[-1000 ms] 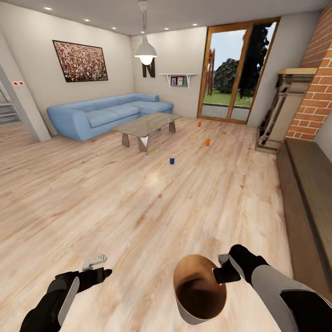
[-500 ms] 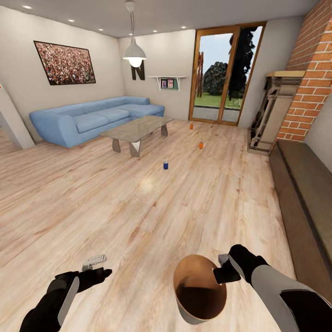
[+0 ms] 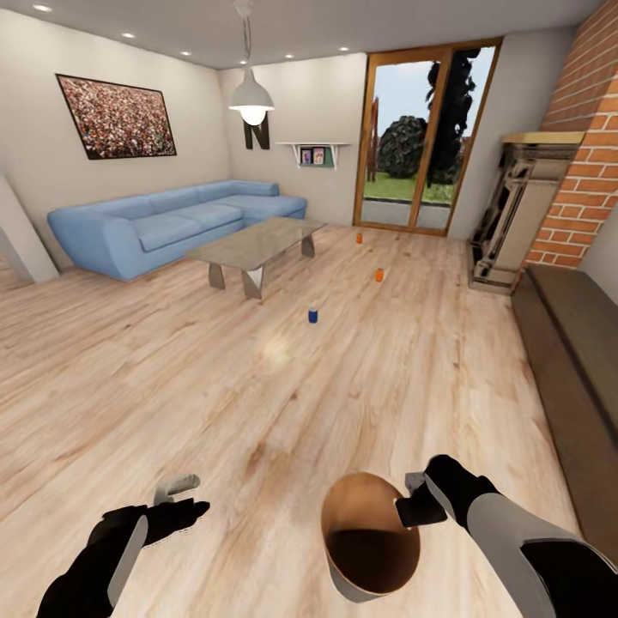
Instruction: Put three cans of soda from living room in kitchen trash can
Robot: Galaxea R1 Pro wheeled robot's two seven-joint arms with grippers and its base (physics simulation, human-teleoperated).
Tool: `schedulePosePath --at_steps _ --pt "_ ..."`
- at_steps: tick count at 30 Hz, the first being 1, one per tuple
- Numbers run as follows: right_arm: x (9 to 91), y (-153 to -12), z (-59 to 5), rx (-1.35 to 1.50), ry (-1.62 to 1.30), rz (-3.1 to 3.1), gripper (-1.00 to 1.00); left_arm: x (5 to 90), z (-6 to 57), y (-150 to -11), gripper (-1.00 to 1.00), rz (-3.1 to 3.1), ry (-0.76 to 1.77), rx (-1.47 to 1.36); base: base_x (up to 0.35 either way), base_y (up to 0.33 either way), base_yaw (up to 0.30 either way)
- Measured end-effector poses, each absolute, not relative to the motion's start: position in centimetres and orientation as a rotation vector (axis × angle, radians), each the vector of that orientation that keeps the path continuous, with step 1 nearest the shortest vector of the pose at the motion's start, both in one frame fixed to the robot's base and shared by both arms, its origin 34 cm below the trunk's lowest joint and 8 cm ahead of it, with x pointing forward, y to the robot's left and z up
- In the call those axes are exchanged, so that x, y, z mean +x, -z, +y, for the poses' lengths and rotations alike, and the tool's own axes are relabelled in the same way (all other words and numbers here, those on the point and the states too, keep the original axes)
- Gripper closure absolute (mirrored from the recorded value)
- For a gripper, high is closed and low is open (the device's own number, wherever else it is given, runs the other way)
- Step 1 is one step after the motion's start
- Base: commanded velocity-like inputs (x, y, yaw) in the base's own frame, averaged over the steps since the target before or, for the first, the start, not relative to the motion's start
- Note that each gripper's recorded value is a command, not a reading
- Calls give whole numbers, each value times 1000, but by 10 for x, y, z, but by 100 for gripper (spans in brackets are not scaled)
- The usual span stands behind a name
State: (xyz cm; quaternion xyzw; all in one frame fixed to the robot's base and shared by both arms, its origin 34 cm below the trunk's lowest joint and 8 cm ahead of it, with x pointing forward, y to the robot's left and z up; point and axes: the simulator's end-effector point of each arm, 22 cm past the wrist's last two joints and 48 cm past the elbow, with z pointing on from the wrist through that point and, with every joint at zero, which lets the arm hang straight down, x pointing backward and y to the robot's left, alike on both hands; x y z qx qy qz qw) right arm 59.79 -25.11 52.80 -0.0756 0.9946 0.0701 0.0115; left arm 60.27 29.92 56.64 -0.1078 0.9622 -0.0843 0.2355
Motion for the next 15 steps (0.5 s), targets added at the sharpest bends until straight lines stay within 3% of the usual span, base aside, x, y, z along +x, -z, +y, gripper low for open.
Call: schedulePosePath --at_steps 9,15 --pt "605 -532 -253 -242 -205 3084 100 603 299 -566 -100 2640 231 -296 312 160 -157" --pt "606 -532 -253 -229 -206 3083 100 603 299 -566 -100 2640 232 -296 312 161 -42"
